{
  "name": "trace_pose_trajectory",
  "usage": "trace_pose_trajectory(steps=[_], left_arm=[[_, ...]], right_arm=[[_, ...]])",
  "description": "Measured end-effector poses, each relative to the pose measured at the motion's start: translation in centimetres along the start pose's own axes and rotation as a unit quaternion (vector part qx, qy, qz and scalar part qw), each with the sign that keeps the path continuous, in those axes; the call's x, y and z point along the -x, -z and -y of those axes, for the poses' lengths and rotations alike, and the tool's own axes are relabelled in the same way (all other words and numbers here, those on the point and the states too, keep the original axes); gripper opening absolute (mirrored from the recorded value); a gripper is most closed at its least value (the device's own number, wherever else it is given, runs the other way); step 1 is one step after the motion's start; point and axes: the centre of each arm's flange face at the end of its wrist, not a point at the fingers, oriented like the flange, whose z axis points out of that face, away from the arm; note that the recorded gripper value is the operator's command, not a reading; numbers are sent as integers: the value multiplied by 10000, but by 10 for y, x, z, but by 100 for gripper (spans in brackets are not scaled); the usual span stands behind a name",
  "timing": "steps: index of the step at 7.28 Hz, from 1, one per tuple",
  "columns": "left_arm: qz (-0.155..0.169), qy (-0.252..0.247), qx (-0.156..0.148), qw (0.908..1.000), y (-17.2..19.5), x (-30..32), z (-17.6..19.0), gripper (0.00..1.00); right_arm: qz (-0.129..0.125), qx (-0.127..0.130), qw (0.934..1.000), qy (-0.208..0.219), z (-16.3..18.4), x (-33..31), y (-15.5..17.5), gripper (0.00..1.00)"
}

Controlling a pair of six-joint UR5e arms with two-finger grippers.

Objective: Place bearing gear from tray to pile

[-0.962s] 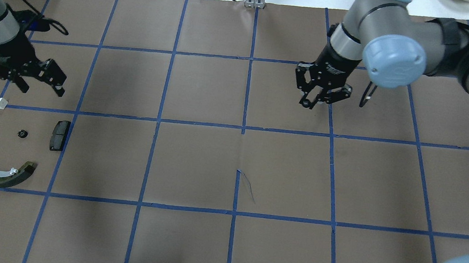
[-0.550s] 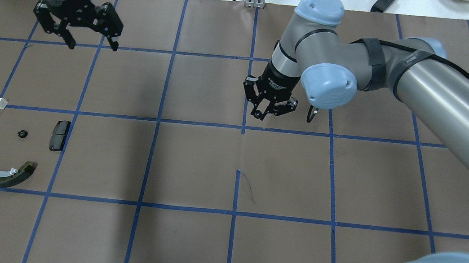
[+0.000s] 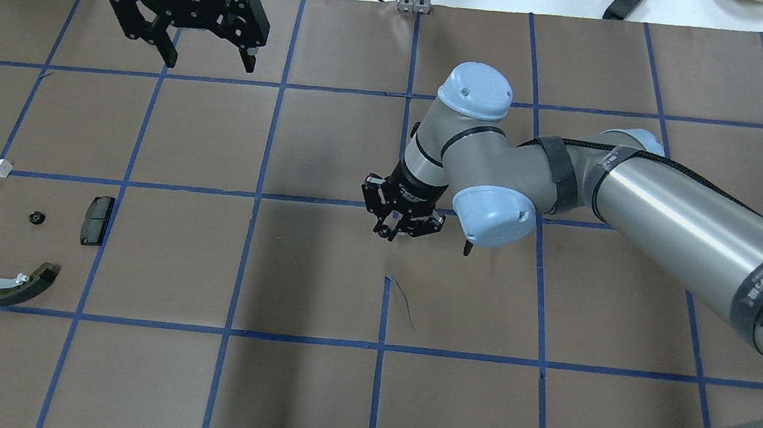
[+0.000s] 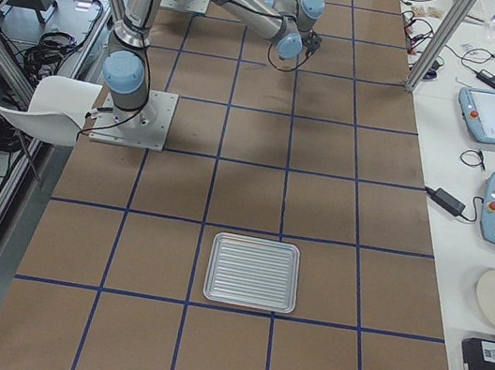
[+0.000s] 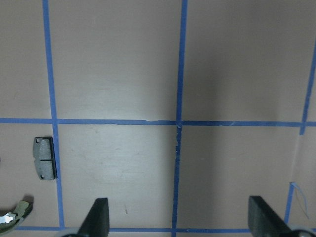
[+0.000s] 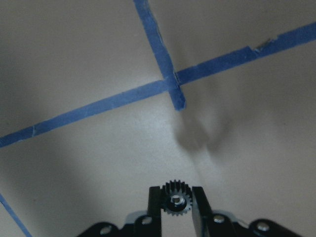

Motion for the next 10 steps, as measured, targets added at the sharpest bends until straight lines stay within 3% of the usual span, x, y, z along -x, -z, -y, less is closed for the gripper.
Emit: trace_pose_trajectory(steps=[1,2,6,8,10], left_arm=[[7,-21,-21,10000,3,-1,-2,100],[11,-31,-25,10000,3,-1,-3,100],[-2,-42,-26,10000,3,-1,-3,100],[-11,-29,37,10000,-3,-3,-1,100],[6,37,204,9998,-28,-33,3,100]], right_arm=[[-20,32,10000,-8,-5,0,-6,84],[-27,20,10000,22,-9,1,-9,100],[20,-231,9996,131,-5,1,9,100],[96,-518,9985,112,16,-22,62,100],[-359,-654,9970,185,47,-88,126,100]])
